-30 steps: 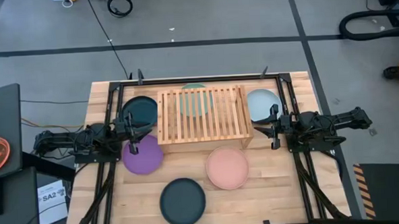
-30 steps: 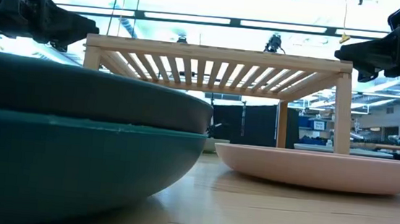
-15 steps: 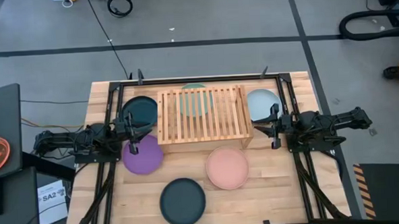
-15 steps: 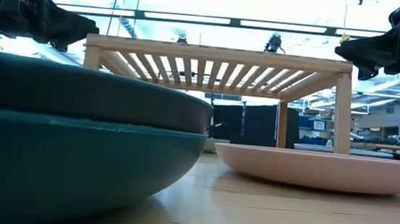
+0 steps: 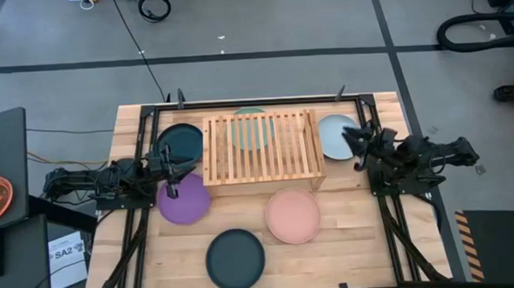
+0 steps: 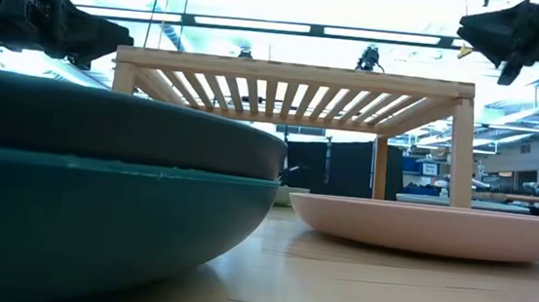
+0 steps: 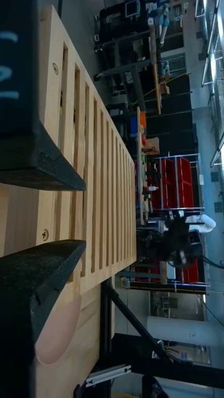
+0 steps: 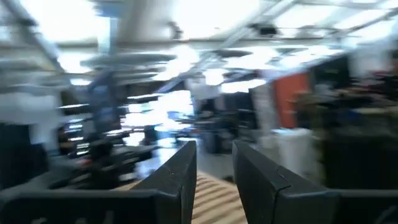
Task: Place and stack plates onto a shelf
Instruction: Put the light blue plate on the shelf
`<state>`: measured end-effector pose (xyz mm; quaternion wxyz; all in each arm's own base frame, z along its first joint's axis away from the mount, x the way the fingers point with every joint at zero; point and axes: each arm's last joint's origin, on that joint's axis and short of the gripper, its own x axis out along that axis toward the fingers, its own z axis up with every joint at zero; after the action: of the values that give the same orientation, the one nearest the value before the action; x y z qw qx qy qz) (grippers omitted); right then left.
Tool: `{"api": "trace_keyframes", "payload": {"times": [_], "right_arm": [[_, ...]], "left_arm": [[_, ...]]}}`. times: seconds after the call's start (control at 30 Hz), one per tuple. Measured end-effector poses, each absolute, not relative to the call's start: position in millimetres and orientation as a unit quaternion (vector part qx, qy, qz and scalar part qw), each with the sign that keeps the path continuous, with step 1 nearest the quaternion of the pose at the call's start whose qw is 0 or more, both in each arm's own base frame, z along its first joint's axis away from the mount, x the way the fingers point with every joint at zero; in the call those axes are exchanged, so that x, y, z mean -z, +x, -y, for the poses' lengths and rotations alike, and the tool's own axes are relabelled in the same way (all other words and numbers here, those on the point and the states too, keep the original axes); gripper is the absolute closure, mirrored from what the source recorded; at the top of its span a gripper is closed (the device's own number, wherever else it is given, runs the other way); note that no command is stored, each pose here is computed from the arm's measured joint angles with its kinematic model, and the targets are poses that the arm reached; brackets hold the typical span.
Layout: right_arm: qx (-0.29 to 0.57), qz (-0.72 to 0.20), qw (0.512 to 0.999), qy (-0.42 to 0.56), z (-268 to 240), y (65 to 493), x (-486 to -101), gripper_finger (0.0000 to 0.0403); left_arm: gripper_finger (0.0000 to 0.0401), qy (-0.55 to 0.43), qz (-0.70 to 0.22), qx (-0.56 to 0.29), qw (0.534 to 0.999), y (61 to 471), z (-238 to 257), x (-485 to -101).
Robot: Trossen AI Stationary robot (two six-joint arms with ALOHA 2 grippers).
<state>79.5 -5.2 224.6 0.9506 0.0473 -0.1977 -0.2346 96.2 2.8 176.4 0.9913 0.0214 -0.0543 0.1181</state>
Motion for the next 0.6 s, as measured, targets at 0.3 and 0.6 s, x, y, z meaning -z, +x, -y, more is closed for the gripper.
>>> {"api": "trace_keyframes", "payload": {"times": [0.3,0.6], "right_arm": [[0.405,0.114,0.905,0.06,14.6,66.9,-263.2,0.0293],[0.487,0.09,0.867,0.054,21.0,67.0,-298.8,0.0293]], "left_arm": [[0.0257,0.021,0.054,-0.118,0.991,96.1,-2.8,-176.4],[0.0257,0.021,0.054,-0.118,0.991,96.2,-2.7,-176.3]]}}
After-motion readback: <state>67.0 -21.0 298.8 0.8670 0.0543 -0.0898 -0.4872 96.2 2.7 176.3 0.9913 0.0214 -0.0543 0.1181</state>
